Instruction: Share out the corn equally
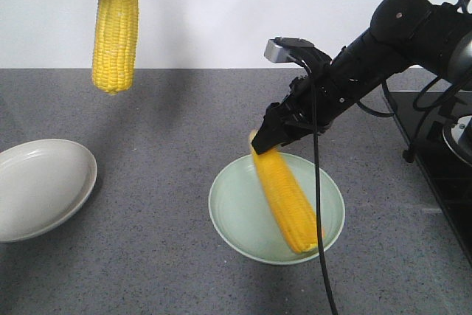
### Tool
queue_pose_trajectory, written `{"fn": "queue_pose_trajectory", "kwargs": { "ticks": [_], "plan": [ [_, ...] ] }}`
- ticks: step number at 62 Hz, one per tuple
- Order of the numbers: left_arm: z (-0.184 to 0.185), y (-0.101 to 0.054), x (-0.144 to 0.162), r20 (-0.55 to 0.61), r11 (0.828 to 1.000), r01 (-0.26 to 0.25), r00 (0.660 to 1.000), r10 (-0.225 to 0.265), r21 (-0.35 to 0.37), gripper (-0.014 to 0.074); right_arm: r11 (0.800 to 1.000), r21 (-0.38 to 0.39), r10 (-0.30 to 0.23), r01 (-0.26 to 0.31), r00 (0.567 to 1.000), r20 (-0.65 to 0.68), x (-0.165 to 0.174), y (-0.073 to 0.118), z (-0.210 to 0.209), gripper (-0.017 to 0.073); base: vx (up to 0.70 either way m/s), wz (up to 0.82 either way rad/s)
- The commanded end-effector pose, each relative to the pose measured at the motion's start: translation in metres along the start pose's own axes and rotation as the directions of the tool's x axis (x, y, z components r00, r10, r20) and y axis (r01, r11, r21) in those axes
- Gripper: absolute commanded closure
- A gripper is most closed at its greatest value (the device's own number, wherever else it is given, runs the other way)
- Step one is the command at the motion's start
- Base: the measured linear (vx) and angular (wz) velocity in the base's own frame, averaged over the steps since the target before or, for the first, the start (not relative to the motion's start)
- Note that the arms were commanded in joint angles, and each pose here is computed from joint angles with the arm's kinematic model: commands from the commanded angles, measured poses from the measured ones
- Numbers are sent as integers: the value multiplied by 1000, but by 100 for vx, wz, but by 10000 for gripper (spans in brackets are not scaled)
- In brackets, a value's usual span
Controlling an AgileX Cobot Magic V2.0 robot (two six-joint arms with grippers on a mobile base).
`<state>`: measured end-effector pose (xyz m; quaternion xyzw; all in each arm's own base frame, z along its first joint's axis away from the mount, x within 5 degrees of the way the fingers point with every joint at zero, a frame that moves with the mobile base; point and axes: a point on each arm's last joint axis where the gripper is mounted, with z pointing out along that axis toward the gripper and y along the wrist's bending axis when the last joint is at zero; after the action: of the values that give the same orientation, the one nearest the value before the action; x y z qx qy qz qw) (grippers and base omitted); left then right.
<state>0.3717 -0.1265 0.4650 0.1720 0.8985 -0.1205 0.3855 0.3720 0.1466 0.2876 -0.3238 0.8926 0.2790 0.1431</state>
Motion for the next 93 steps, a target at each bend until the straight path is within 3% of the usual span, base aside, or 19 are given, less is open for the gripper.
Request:
{"fn": "queue_pose_trajectory", "kwargs": {
  "ticks": [1, 7, 20, 41, 50, 69, 93],
  "plan": [
    [-30, -5, -7, 94, 1000, 6, 996, -7, 5, 600, 999, -3, -46, 47, 996, 73, -7, 17, -25, 40, 0, 0],
    [-22, -2, 1, 47, 1000, 7, 999, -6, -19, 600, 999, 9, -50, 50, 996, 74, -7, 16, -25, 45, 0, 0],
    [-2, 20, 42, -155, 980, -47, 988, 17, -193, 600, 999, 15, -37, 36, 997, 73, -7, 18, -28, 61, 0, 0],
    [4, 81, 98, -310, 940, 55, 936, -165, -336, 600, 999, -15, -34, 35, 998, 55, -4, 26, -35, 97, 0, 0],
    [10, 98, 108, -317, 928, 82, 926, -206, -364, 600, 998, -37, -39, 41, 997, 71, -3, 34, -42, 109, 0, 0],
    [19, 114, 127, -341, 916, 110, 905, -253, -386, 600, 996, -21, -81, 84, 988, 129, -4, 47, -59, 109, 0, 0],
    [28, 112, 130, -310, 925, 143, 914, -260, -351, 566, 996, -23, -80, 84, 988, 130, -4, 47, -59, 109, 0, 0]
  ]
}}
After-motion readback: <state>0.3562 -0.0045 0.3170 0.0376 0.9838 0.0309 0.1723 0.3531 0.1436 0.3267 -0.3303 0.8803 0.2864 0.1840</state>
